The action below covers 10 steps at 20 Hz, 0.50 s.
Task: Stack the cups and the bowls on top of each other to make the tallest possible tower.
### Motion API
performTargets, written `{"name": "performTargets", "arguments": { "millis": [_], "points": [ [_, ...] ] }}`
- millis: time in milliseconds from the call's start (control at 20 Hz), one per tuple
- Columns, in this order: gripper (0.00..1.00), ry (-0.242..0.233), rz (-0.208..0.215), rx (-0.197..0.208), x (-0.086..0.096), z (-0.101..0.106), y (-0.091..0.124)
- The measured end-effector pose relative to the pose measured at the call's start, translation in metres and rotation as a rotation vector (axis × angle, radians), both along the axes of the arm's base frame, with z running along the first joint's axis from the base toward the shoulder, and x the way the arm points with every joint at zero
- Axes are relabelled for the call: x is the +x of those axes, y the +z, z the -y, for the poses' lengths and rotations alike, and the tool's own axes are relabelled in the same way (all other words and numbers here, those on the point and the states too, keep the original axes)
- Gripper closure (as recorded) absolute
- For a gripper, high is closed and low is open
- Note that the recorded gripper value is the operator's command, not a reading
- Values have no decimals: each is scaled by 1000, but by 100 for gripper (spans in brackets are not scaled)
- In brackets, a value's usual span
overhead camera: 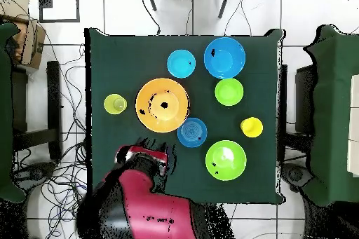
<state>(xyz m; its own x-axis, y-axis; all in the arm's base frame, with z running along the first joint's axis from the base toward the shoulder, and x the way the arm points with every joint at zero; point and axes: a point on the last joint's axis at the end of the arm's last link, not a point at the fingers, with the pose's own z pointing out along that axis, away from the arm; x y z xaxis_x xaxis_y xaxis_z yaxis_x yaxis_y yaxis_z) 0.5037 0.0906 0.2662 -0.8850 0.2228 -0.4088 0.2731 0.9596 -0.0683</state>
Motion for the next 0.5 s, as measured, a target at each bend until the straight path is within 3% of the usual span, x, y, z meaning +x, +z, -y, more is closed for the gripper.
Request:
{"name": "performTargets", "arguments": {
  "millis": [50,150,350,400,500],
  "points": [
    [0,-50,13,6,4,26,1],
    [0,-111,26,14,6,57,2],
    [0,-199,44,29,4,104,2],
    [0,-238,43,37,0,126,2],
    [0,-252,42,40,-2,136,1]
  ]
}}
